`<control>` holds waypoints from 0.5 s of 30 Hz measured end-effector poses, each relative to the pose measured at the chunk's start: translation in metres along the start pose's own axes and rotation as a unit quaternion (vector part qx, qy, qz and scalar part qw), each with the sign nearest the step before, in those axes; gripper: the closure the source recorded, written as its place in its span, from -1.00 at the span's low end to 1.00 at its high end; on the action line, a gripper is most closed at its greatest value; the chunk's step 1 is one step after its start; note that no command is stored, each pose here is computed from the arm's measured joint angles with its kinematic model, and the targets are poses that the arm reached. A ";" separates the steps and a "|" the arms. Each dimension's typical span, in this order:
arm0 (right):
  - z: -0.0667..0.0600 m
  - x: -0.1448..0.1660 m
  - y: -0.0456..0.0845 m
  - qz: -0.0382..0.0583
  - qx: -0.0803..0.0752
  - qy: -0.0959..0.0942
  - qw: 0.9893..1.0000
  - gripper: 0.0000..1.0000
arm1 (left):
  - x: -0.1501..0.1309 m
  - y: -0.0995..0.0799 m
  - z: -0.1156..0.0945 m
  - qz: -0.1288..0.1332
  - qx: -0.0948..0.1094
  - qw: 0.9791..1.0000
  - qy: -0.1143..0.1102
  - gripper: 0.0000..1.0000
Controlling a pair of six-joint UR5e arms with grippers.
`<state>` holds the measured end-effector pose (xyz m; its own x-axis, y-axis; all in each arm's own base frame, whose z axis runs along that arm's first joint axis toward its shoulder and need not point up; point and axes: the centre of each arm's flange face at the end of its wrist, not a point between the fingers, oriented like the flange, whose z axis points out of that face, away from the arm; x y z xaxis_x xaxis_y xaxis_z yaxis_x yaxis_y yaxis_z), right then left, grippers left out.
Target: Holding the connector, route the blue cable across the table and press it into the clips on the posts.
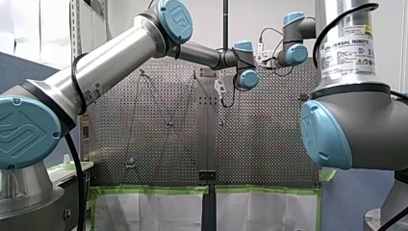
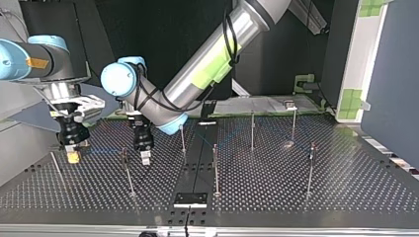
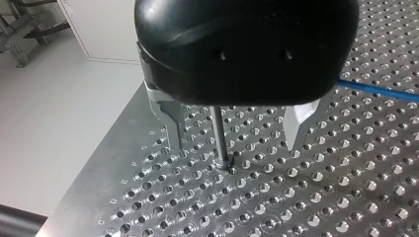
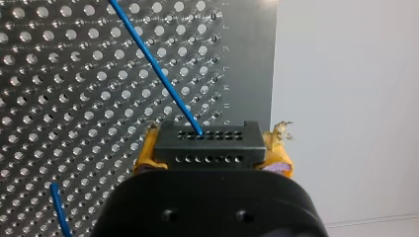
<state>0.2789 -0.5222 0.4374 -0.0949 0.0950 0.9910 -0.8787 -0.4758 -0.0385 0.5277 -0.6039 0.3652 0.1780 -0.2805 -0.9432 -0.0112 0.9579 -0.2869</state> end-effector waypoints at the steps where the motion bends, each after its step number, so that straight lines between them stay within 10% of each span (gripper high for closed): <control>1: 0.000 0.000 0.000 0.000 0.000 0.000 1.000 1.00 | 0.000 0.000 0.000 0.000 0.000 1.000 0.000 -1.00; 15: 0.000 0.000 0.000 0.000 0.000 0.000 1.000 1.00 | 0.001 0.003 0.005 0.002 -0.001 1.000 -0.001 -1.00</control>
<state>0.2791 -0.5221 0.4372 -0.0948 0.0944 0.9910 -0.8785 -0.4762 -0.0387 0.5324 -0.6005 0.3644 0.1809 -0.2758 -0.9441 -0.0138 0.9591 -0.2828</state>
